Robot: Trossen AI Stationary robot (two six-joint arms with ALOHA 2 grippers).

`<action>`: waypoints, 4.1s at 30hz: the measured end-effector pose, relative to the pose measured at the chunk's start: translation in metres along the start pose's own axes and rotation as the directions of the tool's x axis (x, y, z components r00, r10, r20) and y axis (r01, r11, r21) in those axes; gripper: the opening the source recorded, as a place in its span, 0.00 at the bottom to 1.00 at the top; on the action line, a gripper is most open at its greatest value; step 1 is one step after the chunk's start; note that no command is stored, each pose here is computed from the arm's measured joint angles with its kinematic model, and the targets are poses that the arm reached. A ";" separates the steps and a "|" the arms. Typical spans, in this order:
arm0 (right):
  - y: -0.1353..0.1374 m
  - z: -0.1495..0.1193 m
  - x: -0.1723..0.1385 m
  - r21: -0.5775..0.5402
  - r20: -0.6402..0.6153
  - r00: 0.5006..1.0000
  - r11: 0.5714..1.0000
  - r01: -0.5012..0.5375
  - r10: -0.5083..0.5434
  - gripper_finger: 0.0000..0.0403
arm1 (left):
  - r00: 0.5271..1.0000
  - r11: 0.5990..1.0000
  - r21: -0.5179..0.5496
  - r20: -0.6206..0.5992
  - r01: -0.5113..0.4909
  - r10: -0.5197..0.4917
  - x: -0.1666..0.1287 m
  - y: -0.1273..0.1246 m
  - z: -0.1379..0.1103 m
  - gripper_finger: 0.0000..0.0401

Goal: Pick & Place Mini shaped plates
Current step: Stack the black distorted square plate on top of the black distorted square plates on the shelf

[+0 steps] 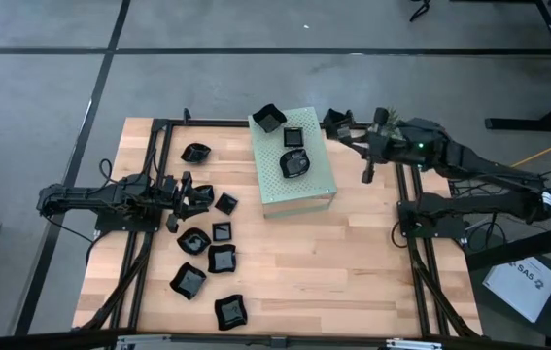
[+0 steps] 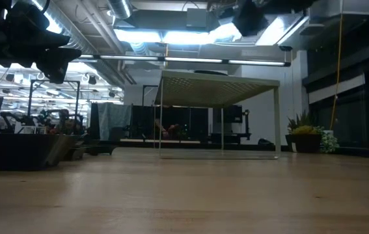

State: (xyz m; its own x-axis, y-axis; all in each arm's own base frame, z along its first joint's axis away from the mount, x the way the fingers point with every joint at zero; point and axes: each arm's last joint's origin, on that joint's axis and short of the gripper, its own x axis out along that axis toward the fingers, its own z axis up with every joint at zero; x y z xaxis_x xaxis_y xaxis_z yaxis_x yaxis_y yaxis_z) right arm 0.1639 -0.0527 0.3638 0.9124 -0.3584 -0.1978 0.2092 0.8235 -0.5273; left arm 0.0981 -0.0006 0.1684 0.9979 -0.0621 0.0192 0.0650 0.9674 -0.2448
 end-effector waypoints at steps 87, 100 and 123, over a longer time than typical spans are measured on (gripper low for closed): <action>0.100 0.032 0.113 -0.090 0.240 0.814 0.847 -0.524 0.529 0.01 | 0.822 0.993 0.035 -0.565 0.111 -0.072 0.152 -0.040 0.237 0.38; 0.101 0.031 0.114 -0.194 0.218 0.825 0.852 -0.487 0.521 0.01 | 0.753 0.990 -0.033 -0.645 0.138 -0.127 0.185 -0.033 0.223 0.38; 0.104 0.025 0.113 -0.195 0.174 0.809 0.825 -0.531 0.561 0.01 | 0.783 0.974 0.152 -0.621 0.166 -0.036 0.195 -0.027 0.221 0.38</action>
State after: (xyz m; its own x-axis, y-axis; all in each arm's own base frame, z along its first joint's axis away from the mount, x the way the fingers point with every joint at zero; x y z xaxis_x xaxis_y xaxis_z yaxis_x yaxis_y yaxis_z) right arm 0.2980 0.0035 0.3076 0.9168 0.2489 -0.3123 -0.3801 0.7838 -0.4911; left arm 0.2905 0.0153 0.3933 0.7813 -0.2363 -0.5776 0.2284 0.9696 -0.0878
